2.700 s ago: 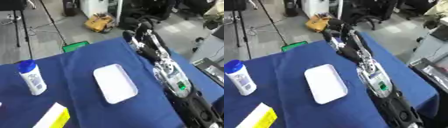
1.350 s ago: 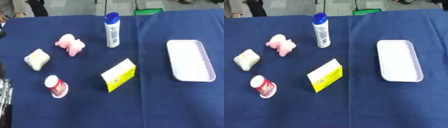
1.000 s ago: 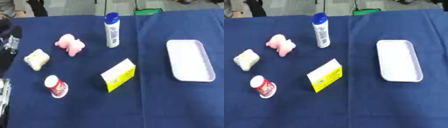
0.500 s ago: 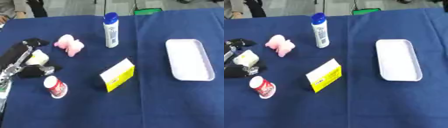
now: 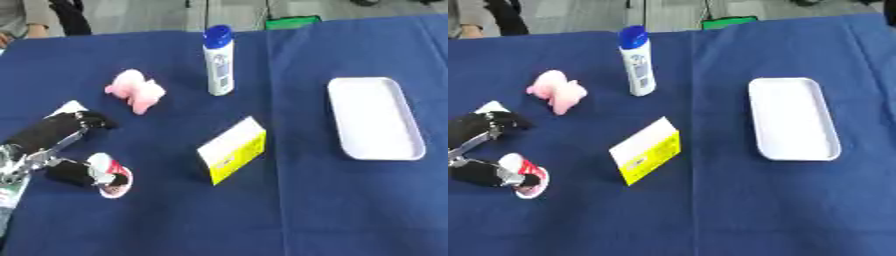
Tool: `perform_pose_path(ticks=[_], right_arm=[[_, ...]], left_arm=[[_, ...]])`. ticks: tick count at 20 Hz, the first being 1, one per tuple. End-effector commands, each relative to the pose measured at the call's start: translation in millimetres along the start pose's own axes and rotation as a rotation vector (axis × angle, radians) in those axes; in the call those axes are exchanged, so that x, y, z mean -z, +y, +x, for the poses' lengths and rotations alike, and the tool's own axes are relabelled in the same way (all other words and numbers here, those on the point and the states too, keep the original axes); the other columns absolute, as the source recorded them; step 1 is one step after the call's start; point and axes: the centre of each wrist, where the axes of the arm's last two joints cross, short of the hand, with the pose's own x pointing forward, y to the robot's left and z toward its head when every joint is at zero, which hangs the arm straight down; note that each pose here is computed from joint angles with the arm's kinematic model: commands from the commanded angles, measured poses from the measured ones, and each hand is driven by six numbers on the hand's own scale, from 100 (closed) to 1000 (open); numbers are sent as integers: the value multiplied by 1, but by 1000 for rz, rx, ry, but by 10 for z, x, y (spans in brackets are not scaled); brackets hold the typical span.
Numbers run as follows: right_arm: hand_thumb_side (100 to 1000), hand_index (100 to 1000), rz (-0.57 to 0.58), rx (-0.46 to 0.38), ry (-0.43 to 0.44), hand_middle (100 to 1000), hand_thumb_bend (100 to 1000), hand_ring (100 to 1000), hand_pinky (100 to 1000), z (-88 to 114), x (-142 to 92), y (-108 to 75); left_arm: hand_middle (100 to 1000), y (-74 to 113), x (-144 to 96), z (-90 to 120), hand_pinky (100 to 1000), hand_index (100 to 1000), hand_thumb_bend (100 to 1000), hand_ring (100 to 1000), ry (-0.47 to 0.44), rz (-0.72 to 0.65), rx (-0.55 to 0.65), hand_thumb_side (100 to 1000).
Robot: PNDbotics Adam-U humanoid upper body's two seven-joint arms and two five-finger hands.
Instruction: Pick up objects on the table and place them in the box.
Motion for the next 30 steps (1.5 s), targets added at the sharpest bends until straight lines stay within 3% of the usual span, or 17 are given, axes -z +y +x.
perform_pose_path(ticks=[1, 9, 15, 18, 22, 30], right_arm=[[473, 843, 7, -21, -31, 874, 487, 852, 833, 79, 51, -42], [474, 843, 7, -21, -31, 874, 486, 852, 832, 78, 52, -41], [473, 843, 6, -19, -32, 874, 485, 852, 832, 79, 53, -39], [473, 843, 6, -19, -31, 875, 492, 852, 833, 78, 52, -39], [472, 843, 6, -19, -33, 876, 495, 853, 833, 80, 55, -40], [472, 843, 10, -18, -35, 877, 495, 853, 833, 82, 59, -35]], left_arm=[[736, 104, -66, -44, 697, 854, 888, 731, 8, -43, 38, 609], [683, 71, -59, -55, 528, 794, 854, 613, 51, -165, 64, 518], [624, 33, -24, -54, 400, 741, 765, 532, 90, -107, 23, 478], [550, -22, 11, -55, 272, 675, 699, 430, 89, -62, -18, 485], [524, -97, 47, -65, 227, 656, 624, 400, 90, 10, -71, 520], [492, -187, 97, -70, 172, 619, 588, 362, 73, 39, -120, 512]])
